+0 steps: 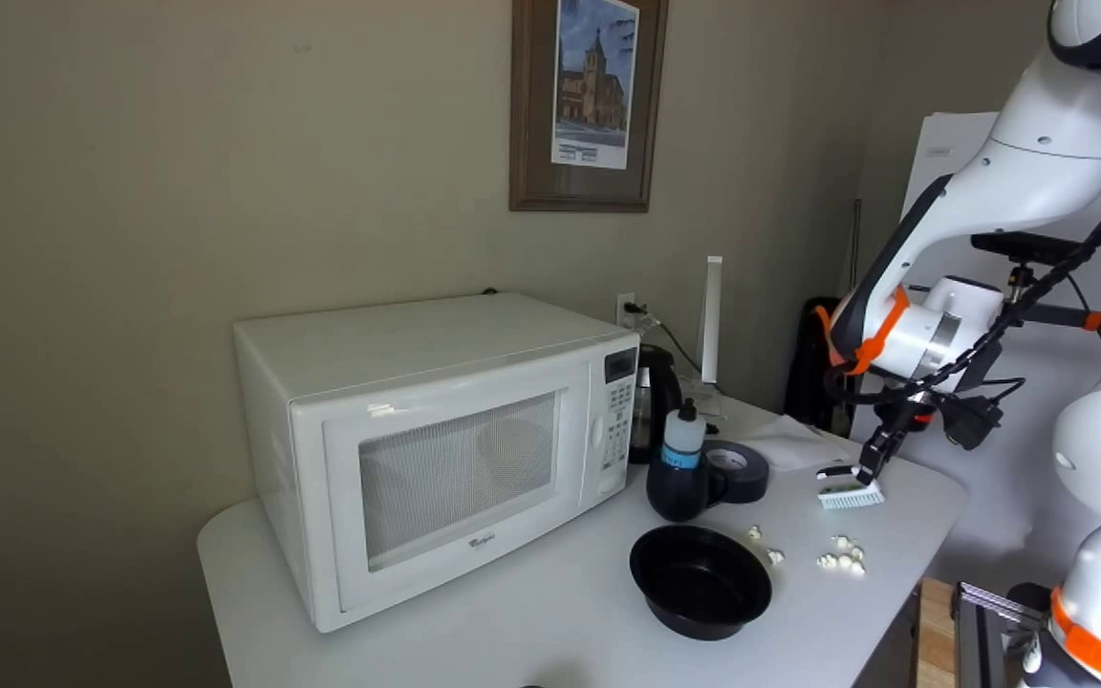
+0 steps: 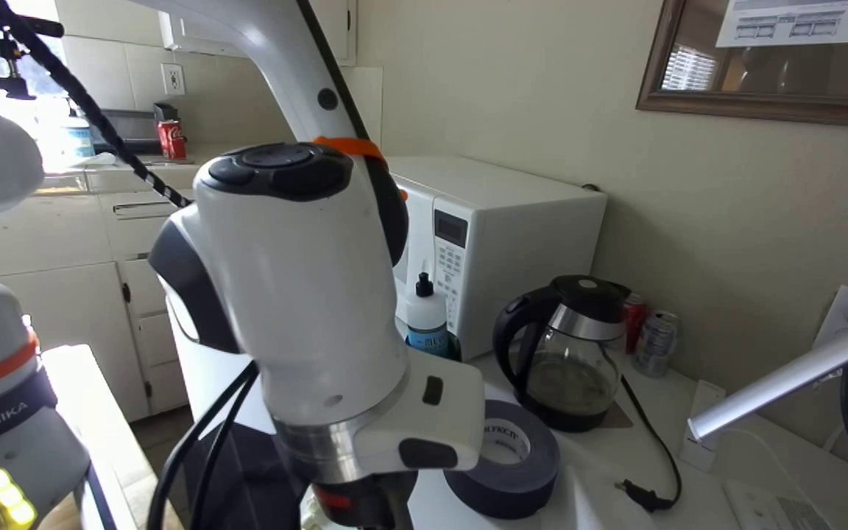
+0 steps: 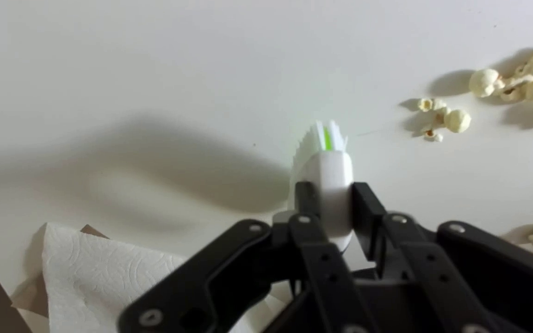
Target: Use the white brush to sweep the white particles to the left
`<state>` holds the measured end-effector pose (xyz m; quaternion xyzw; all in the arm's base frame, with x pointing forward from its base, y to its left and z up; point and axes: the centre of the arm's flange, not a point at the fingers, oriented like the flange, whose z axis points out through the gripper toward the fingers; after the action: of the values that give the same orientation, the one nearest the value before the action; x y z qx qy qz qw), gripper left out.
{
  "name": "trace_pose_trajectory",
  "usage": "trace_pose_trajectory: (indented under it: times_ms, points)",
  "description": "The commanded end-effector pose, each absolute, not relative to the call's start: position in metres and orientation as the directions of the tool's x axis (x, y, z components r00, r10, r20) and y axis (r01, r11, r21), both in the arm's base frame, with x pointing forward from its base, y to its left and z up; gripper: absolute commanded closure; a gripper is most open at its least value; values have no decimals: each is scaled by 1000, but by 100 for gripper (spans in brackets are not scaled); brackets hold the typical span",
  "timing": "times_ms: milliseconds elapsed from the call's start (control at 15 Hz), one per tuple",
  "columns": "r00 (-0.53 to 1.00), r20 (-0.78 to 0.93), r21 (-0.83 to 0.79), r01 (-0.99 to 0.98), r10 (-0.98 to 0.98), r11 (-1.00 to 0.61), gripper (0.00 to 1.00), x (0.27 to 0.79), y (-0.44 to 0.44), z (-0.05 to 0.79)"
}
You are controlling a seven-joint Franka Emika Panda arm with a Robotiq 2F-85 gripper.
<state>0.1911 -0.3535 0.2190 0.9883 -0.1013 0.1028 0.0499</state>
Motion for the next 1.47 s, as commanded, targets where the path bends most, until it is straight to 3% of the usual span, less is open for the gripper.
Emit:
trace_pose_trajectory:
  times_ms: [0, 600, 867, 1400]
  points:
    - [909, 325, 88, -302, -259, -949, 94, 153, -313, 207]
    - [853, 214, 98, -504, -476, -858, 94, 136, -261, 148]
    - [879, 144, 135, -472, -454, -871, 94, 126, -227, 133]
    - [898, 183, 121, -424, -399, -898, 94, 150, -218, 155]
